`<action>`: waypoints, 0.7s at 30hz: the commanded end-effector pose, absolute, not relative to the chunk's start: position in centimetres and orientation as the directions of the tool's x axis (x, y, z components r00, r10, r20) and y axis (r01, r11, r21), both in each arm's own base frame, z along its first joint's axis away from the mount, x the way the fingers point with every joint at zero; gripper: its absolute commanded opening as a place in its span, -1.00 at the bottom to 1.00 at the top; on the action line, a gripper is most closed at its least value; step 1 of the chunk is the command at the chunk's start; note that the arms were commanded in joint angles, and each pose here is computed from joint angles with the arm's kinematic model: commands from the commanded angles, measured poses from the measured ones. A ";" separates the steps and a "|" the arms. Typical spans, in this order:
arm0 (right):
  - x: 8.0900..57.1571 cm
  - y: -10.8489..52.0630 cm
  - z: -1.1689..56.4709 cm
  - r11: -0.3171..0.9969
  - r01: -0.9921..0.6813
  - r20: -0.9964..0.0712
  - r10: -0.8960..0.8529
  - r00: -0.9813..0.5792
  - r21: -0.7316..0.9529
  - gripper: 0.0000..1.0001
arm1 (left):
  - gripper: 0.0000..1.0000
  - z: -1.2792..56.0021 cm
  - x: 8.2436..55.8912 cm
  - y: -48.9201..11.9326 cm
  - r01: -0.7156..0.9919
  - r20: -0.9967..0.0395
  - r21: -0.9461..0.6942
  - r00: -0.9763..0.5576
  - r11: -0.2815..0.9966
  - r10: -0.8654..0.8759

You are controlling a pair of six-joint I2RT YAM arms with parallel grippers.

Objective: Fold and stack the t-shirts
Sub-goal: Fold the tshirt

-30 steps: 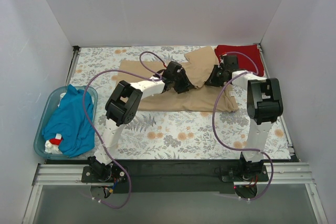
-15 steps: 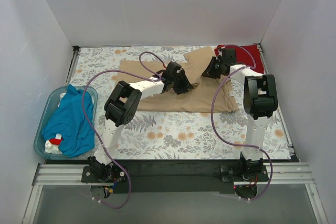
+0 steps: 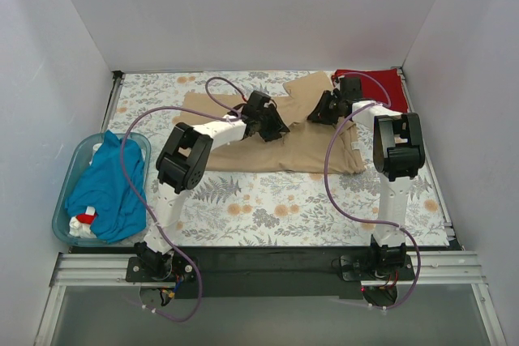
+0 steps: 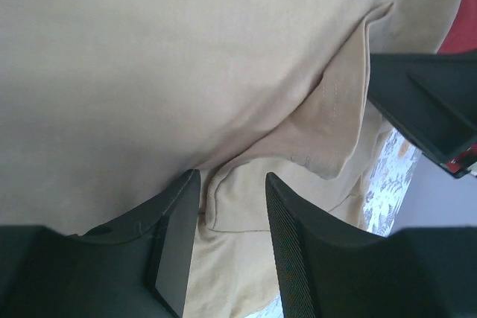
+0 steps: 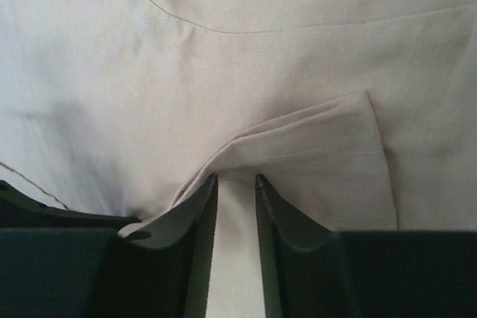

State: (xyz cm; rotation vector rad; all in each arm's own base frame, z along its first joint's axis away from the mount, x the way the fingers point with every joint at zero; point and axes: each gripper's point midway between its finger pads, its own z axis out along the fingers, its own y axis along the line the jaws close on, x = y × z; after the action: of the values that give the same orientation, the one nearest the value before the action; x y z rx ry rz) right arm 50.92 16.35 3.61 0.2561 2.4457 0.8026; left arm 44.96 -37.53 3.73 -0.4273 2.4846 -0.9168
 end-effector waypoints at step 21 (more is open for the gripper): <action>47.1 17.8 10.5 0.853 -0.124 -0.618 0.259 -0.743 0.507 -0.55 | -0.22 14.1 44.4 -31.0 -0.087 -0.435 -0.704 -0.731 0.705 -0.525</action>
State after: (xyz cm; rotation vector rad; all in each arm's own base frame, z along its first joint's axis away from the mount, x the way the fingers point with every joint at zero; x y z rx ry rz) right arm 47.23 18.81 8.62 0.1039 2.3702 0.7609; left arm 43.54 -33.58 9.14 -0.4539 2.3887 -0.9225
